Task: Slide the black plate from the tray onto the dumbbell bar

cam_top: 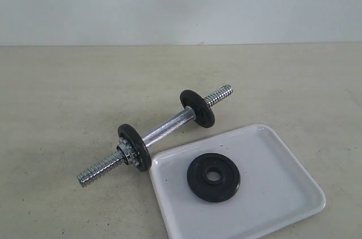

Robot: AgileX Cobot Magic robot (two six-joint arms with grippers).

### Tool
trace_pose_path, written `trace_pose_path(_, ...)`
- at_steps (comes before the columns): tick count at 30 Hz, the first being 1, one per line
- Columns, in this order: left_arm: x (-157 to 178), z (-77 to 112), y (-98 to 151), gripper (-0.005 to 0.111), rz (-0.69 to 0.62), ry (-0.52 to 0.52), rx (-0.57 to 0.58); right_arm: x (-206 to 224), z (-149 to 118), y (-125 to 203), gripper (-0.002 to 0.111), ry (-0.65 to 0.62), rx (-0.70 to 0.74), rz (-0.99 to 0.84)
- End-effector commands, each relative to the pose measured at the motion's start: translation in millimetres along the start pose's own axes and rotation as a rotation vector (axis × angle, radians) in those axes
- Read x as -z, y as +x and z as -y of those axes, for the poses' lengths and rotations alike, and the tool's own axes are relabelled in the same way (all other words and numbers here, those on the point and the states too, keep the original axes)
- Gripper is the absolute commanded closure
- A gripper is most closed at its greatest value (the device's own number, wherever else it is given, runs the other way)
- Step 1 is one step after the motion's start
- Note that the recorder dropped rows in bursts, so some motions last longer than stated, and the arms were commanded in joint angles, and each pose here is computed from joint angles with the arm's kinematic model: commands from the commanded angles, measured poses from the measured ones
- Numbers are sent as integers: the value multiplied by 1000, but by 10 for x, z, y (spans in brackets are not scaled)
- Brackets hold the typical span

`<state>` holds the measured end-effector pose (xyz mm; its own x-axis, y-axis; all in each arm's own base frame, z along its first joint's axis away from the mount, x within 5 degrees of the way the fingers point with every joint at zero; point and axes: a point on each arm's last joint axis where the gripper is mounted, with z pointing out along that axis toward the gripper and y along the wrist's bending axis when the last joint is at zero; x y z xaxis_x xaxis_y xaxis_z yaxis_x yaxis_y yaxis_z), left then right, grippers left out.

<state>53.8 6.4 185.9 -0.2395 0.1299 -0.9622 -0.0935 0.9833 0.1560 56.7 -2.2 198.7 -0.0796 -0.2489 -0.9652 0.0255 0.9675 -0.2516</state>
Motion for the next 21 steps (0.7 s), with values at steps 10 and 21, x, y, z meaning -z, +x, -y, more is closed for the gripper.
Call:
trace_pose_path(10, -2, 9, 11, 102, -1, 11, 18, 7, -44, -23, 109, -80, 9, 33)
trace_pose_path(21, -2, 7, 11, 102, -2, 9, 13, 7, -44, -23, 109, -80, 9, 33)
